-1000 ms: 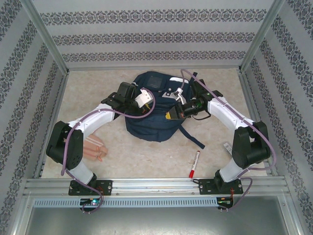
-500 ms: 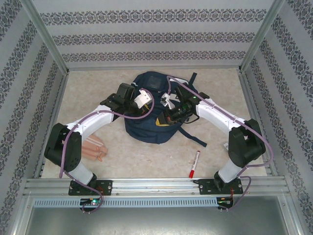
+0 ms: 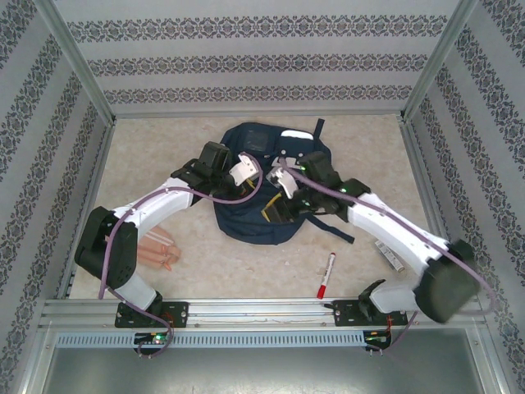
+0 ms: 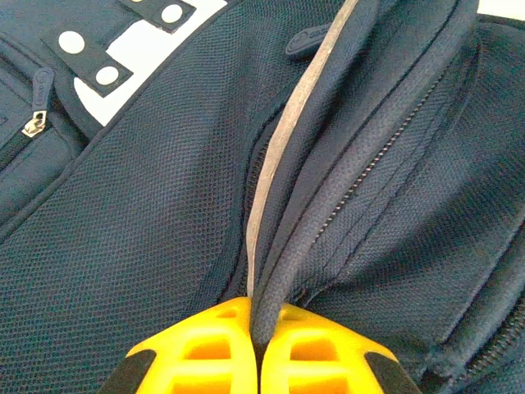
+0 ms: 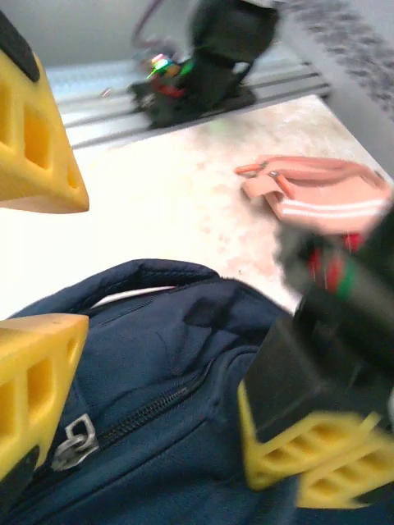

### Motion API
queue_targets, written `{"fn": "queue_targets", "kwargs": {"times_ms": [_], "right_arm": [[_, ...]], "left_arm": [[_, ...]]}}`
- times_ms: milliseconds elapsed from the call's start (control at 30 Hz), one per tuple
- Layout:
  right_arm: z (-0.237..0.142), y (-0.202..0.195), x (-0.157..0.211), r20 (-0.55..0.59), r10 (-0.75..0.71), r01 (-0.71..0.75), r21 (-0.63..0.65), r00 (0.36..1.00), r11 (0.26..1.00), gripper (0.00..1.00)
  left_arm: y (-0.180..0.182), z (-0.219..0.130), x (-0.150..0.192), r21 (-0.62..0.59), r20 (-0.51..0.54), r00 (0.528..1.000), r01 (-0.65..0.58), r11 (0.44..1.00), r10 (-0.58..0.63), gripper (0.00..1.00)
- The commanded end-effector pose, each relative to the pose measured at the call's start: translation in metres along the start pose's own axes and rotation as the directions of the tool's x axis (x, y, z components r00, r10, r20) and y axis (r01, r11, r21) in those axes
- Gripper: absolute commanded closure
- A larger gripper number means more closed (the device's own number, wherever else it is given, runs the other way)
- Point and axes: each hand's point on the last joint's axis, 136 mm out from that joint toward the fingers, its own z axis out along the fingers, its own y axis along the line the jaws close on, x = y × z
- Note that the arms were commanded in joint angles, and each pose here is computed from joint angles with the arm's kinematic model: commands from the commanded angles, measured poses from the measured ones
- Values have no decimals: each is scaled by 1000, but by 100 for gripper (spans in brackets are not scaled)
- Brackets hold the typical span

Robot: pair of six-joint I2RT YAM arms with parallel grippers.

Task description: Pack books, pencil case, and school supplies into a backpack

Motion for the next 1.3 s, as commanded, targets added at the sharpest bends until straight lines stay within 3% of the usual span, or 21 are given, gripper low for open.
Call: {"fn": "queue_targets", "kwargs": {"times_ms": [0,67,133,233,467,567,667,767,867,967,1000,1067,1133,1267], "right_arm": [[-23,1,25,-39,-571,572,47,820,819,53],[-38,-9,20,-18,-686,683,118,727,721,48],[-44,-34,10,-50,-728,715,244,684,655,40],[-41,-67,8,-148,-772,767,328,618,551,40],[-14,-92,-4,-204,-802,808,343,562,479,42],[-3,-97,-4,-218,-821,831,332,528,447,49],[6,-98,-5,-211,-835,839,336,509,427,66],[11,-95,-12,-186,-854,845,351,486,404,79],[15,-89,-17,-149,-862,842,347,484,412,99],[20,-82,-19,-105,-865,838,330,491,436,100],[22,-80,-19,-97,-865,838,324,492,440,100],[26,-79,-19,-92,-865,838,319,492,443,100],[26,-78,-21,-72,-854,821,327,515,467,100],[30,-73,-23,-9,-835,793,319,550,519,100]], "left_arm": [[-4,-17,-28,32,87,994,-68,997,65,100],[-6,-15,-26,53,89,993,-79,995,74,100],[-11,-13,-26,87,90,993,-83,993,75,100],[-14,-11,-27,108,101,993,-73,991,62,100],[-15,-7,-26,125,110,993,-59,990,45,100],[-16,-6,-26,129,113,993,-48,990,34,100],[-12,-6,-31,125,120,993,-25,992,10,100],[7,-18,-40,53,140,981,132,990,-138,86],[20,-45,-44,46,173,925,335,941,-338,72],[12,-76,-38,47,146,844,515,856,-516,49],[10,-84,-32,20,128,802,586,810,-584,46],[2,-93,-21,0,100,668,742,671,-738,50],[-20,-89,-16,18,44,590,806,591,-806,49],[-61,-67,-18,13,24,557,830,558,-830,42]]}}
